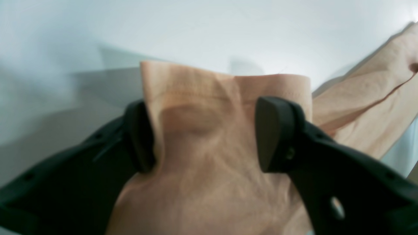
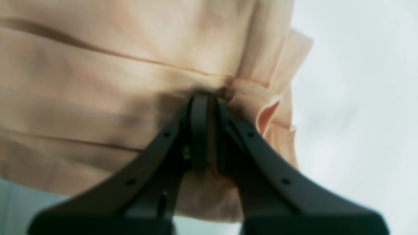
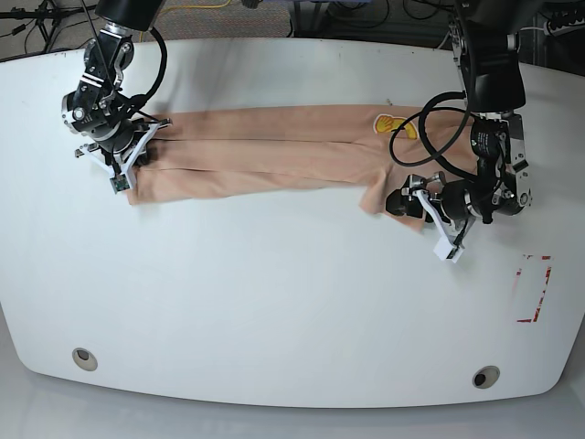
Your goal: Fold the T-shirt properly
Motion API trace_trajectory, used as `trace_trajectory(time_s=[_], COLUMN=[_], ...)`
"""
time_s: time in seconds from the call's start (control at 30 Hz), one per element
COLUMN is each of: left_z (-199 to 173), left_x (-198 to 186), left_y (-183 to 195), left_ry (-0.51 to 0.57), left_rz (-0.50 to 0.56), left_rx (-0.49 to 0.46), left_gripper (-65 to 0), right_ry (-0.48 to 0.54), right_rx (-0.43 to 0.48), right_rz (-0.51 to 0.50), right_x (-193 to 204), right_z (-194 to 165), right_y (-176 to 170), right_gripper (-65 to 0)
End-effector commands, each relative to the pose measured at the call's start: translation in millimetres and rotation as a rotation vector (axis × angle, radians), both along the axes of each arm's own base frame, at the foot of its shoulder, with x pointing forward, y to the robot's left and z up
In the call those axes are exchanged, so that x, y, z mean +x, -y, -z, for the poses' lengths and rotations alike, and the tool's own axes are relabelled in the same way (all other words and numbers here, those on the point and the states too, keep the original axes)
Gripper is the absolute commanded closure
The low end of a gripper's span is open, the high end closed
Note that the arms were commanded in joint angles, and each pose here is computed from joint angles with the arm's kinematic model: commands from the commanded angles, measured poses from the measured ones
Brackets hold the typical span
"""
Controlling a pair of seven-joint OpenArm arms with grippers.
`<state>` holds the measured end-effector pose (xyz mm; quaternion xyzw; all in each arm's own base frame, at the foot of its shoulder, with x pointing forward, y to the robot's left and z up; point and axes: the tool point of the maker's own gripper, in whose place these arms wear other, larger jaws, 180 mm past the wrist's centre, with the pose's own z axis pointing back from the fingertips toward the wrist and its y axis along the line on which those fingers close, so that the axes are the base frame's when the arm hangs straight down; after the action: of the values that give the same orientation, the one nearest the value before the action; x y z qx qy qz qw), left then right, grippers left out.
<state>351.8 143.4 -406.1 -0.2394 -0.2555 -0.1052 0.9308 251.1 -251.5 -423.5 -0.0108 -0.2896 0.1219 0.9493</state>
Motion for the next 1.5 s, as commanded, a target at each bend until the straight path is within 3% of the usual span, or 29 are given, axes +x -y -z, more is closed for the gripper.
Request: trace_trajectory(time_s=[0.0, 0.07, 0.1, 0.17, 0.37, 0.9, 1.47], left_z=[-8.2, -8.2, -5.6, -2.9, -7.3, -64.7, -58.6], left_x=[6.7, 7.2, 6.2, 6.0, 8.4, 4.4, -77.4], left_y=[-1.8, -1.7, -1.8, -2.0, -1.8, 11.5, 2.3], left_ry=[0.023, 0.025, 0.018, 0.007, 0.025, 0.166, 0.088], left_rz=[0.004, 0.002, -0.001, -0.006, -0.006, 0.081, 0.171], left_rx=[0.007, 0.006, 0.002, -0.006, -0.009, -0.061, -0.102], left_gripper=[-27.2, -16.8, -8.6, -1.5, -1.7, -1.7, -1.8], right_ry=[-0.013, -0.013, -0.013, -0.013, -0.013, -0.012, -0.009], right_rx=[-0.022, -0.022, -0.022, -0.022, -0.022, -0.023, -0.022], right_rz=[-0.008, -0.008, -0.008, -0.008, -0.008, -0.008, -0.008], right_x=[-1.2, -1.2, -1.2, -1.2, -1.2, -1.0, 0.7], right_z=[-2.1, -2.1, -2.1, -2.1, -2.1, -2.5, -3.2], right_y=[4.3, 4.3, 4.3, 4.3, 4.3, 4.3, 4.3], right_gripper=[-4.1, -4.1, -4.0, -4.0, -4.0, -4.0, -4.0])
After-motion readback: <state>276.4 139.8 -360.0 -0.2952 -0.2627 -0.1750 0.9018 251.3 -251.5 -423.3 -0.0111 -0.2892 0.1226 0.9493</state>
